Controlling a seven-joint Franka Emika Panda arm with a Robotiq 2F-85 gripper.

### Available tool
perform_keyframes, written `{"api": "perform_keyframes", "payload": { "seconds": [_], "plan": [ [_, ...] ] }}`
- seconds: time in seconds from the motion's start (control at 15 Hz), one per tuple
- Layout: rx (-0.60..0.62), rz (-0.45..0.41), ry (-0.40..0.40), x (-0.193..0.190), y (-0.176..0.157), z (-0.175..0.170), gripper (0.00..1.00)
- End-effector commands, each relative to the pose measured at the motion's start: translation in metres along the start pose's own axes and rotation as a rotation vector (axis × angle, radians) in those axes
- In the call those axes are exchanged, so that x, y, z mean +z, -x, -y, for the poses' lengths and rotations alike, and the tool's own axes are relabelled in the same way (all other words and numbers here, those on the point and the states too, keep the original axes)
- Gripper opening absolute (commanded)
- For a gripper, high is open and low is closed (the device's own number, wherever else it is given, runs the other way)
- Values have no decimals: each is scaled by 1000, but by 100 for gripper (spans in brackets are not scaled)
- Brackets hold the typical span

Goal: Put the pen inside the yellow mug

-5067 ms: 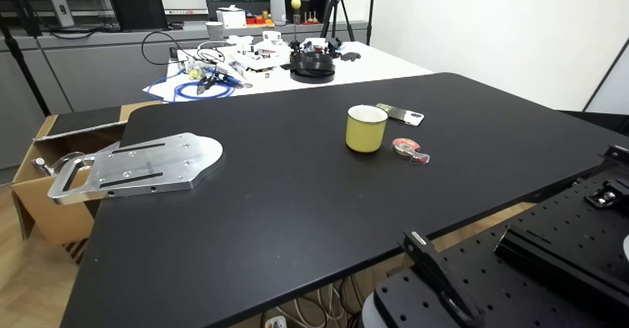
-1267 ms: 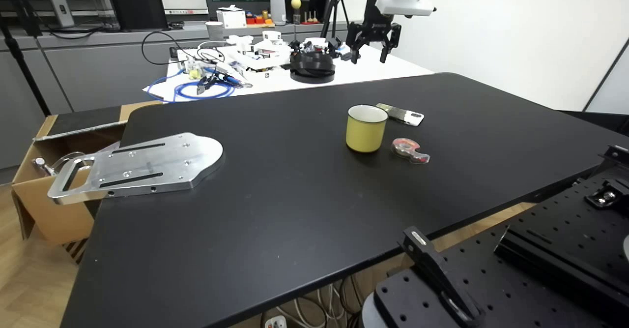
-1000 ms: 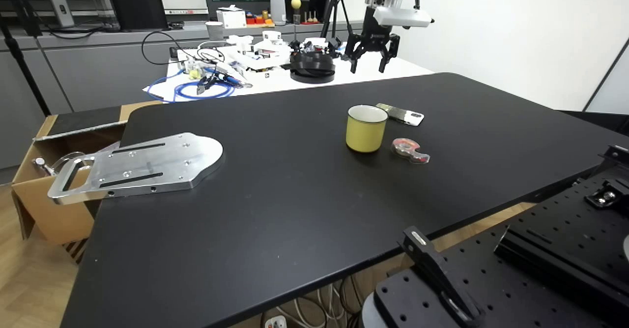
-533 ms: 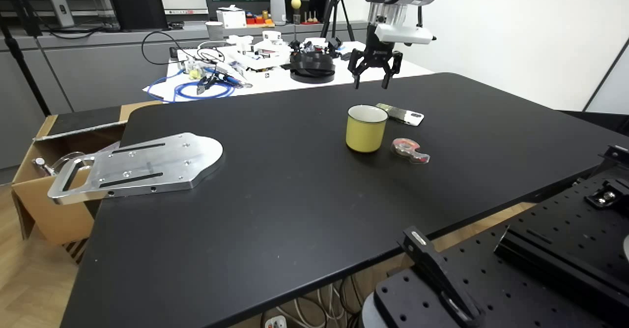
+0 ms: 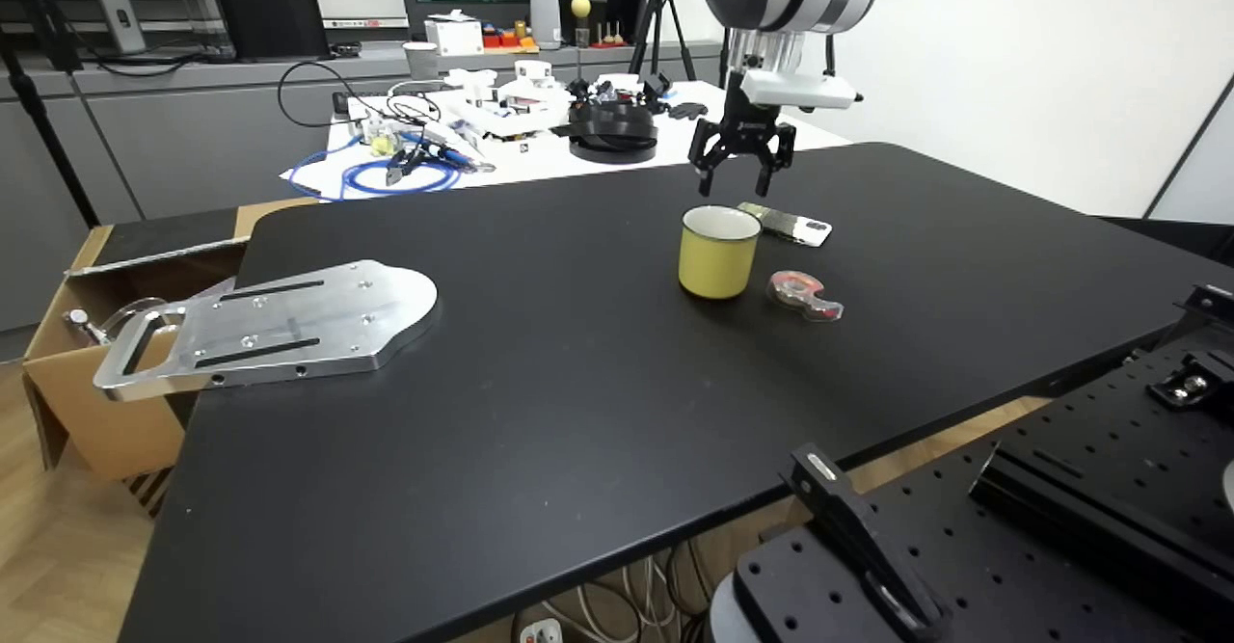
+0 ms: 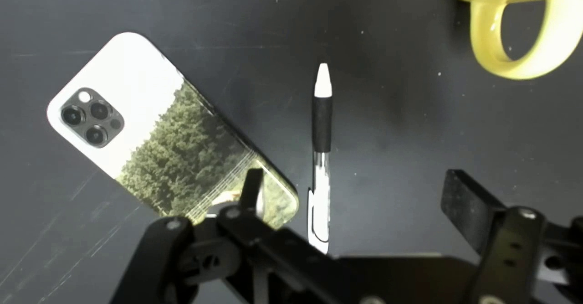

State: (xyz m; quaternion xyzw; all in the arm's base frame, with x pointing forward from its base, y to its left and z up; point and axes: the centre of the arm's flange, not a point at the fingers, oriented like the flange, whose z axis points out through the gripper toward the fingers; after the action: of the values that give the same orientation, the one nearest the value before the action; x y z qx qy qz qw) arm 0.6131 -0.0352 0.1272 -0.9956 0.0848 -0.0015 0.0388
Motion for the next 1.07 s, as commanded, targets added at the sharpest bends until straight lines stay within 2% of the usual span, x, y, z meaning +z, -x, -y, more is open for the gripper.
{"api": "perform_keyframes", "payload": {
  "seconds": [0.0, 0.47, 0.93, 1.0],
  "plan": [
    [36, -1, -3, 2, 13, -10, 100],
    [56, 20, 6, 8, 22, -29, 100],
    [36, 18, 4, 9, 22, -33, 100],
    [25, 44, -5, 7, 23, -33, 100]
  ]
}}
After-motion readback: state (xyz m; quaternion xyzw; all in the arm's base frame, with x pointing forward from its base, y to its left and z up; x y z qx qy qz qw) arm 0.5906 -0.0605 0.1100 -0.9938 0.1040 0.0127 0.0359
